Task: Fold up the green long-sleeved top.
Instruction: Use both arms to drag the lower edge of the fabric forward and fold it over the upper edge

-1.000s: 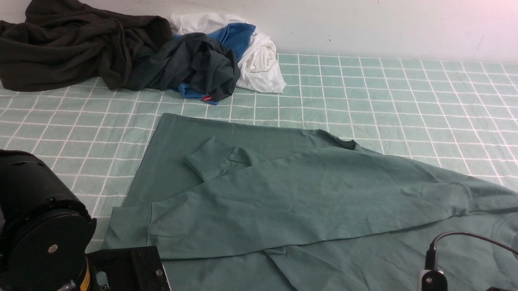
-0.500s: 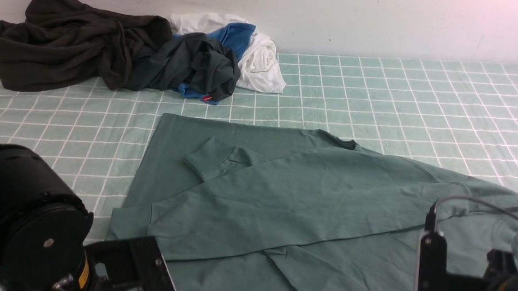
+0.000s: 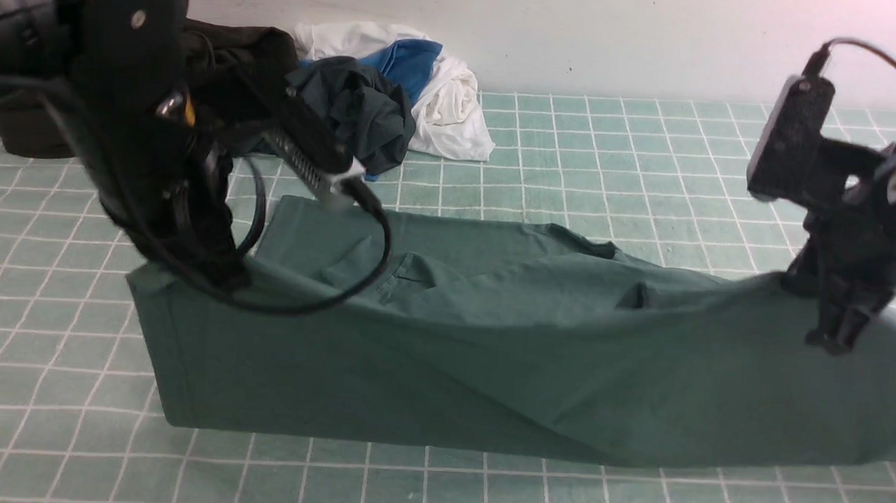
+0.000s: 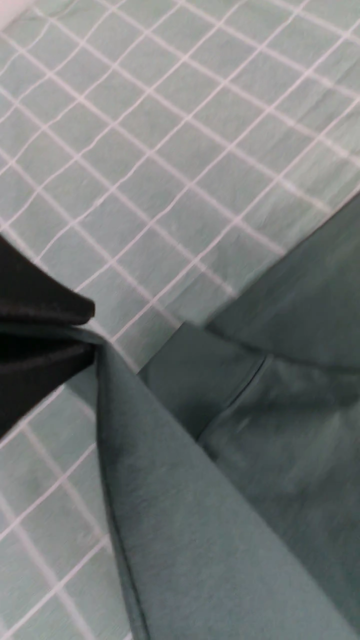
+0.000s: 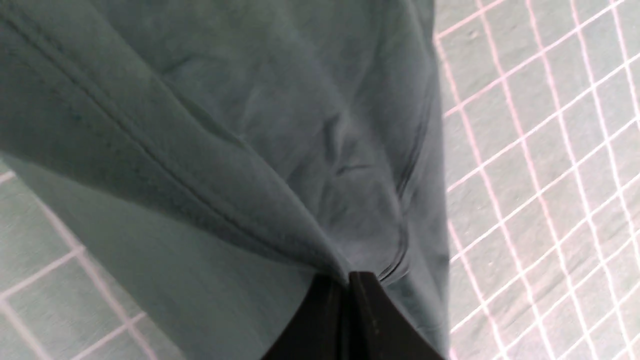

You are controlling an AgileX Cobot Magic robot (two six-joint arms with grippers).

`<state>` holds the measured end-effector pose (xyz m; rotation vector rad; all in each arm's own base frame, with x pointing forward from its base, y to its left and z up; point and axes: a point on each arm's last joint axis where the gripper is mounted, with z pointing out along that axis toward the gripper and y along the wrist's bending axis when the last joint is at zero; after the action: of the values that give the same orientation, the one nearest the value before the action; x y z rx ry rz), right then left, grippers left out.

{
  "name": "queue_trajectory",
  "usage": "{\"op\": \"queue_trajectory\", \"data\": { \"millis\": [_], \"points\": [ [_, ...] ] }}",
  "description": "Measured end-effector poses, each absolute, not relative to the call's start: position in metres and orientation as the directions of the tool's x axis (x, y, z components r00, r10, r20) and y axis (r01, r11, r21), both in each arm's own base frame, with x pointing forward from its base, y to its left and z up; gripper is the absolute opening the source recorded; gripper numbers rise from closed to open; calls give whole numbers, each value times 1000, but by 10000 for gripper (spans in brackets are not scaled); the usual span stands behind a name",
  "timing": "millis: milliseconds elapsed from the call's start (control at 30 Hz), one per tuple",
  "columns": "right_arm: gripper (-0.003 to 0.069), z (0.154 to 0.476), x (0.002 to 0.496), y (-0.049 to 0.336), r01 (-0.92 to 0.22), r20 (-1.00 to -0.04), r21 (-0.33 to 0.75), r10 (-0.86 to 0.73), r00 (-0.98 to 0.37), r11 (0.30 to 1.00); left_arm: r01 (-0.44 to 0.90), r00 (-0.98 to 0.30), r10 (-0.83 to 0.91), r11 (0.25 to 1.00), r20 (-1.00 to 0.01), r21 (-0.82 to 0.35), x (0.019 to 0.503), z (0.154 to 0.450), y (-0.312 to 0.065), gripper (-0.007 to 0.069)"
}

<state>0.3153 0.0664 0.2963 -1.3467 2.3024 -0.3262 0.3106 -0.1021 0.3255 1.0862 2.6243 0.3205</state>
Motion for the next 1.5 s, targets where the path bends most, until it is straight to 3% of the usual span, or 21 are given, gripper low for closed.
{"op": "queue_trajectory", "data": {
  "millis": [200, 367, 567, 733, 933, 1067, 1300, 1500],
  "points": [
    [0, 279, 377, 57, -720, -289, -415, -831, -475, 556, 595, -711, 674, 729, -200, 339, 397, 300, -96, 20],
    [0, 253, 409, 51, -686, -303, -395, -792, -530, 611, 577, -731, 655, 743, -190, 340, 439, 270, -90, 21],
    [0, 230, 420, 51, -679, -289, -357, -767, -573, 642, 590, -758, 639, 757, -132, 280, 445, 247, -89, 44],
    [0, 228, 420, 51, -676, -292, -350, -761, -579, 648, 671, -709, 690, 724, -145, 163, 441, 241, -99, 185],
    [0, 229, 420, 51, -675, -295, -345, -758, -582, 653, 752, -641, 763, 646, -86, 129, 447, 213, -102, 372],
    [0, 229, 420, 52, -673, -299, -339, -754, -585, 657, 790, -599, 799, 601, -57, 116, 453, 186, -104, 406],
    [0, 229, 420, 51, -668, -307, -331, -746, -591, 666, 803, -583, 811, 585, -52, 114, 460, 164, -105, 337],
    [0, 229, 421, 51, -667, -309, -331, -745, -592, 668, 804, -584, 811, 584, -40, 106, 458, 164, -105, 136]
  ]
}}
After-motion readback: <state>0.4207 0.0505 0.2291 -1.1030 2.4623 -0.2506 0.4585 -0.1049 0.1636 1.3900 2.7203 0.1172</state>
